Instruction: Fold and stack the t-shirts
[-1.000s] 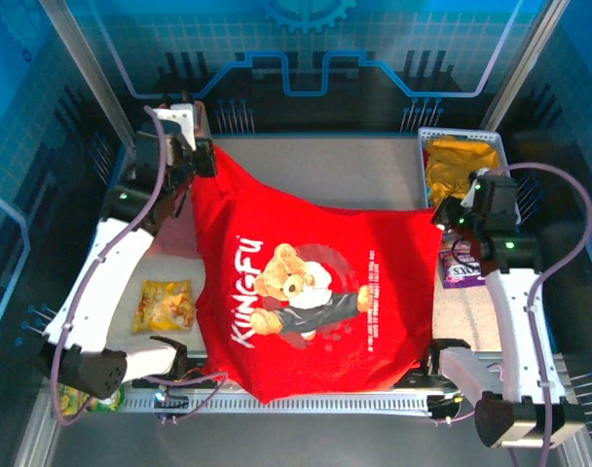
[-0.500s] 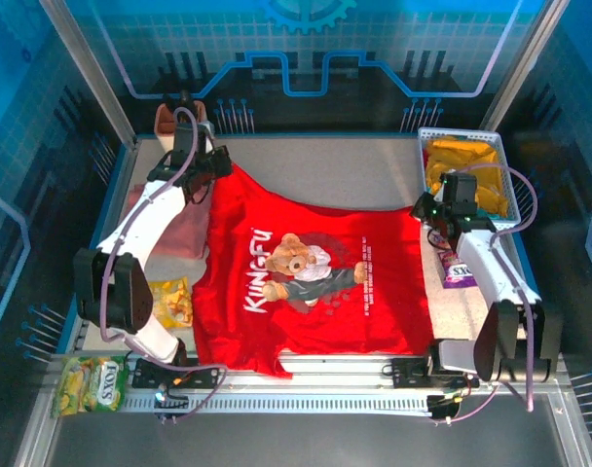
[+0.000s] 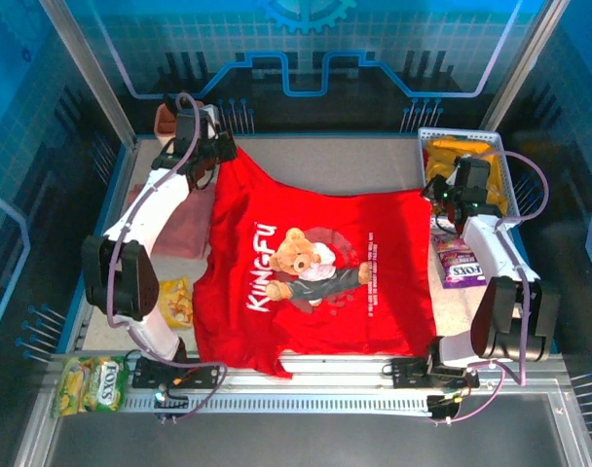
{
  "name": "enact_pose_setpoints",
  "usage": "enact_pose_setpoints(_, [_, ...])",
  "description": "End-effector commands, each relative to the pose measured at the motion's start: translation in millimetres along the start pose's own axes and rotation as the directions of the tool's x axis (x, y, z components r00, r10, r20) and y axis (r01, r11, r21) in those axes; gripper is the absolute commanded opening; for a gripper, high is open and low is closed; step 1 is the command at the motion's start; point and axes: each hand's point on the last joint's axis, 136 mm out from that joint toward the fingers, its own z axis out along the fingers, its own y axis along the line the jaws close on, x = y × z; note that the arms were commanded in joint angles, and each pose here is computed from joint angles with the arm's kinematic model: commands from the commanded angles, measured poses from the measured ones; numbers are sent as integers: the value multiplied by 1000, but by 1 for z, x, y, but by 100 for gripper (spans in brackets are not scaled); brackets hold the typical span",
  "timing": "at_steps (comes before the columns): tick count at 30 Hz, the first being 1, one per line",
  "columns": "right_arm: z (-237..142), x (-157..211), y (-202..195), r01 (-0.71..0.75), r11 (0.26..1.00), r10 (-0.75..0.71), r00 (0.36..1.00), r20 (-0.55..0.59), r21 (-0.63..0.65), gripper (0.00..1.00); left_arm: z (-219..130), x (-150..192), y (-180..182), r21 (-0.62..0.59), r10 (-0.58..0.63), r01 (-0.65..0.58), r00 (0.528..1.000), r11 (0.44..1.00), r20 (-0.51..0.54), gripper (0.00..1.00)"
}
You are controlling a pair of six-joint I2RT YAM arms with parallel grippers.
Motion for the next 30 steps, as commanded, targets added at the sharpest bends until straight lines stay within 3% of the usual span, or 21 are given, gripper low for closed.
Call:
enact_pose_setpoints(1, [2,-20,13,-22,998,24,999,35,-65,0,-5,-26,-7,32,-9,7,998,999,66,0])
enact_pose_setpoints(7, [-8,-1,1,-39,999,38,999,-15,-23,0,-17,-8,-9,56,-28,28,1000,998,-1,0])
enact_pose_setpoints(14, [-24,49,-22,-55,997,64,983,-174,60,0,-50,52,25,-47,-109,106,991,993,-73,0])
enact_pose_setpoints(20, [-33,84,-48,-44,989,79,964,-256,139,0,-79,106,39,-100,-206,190,959,977,-192,0])
enact_pose_setpoints(30, [-45,121,-68,-81,979,143,925,-351,186,0,-131,153,54,-193,-330,286,907,939,-261,0])
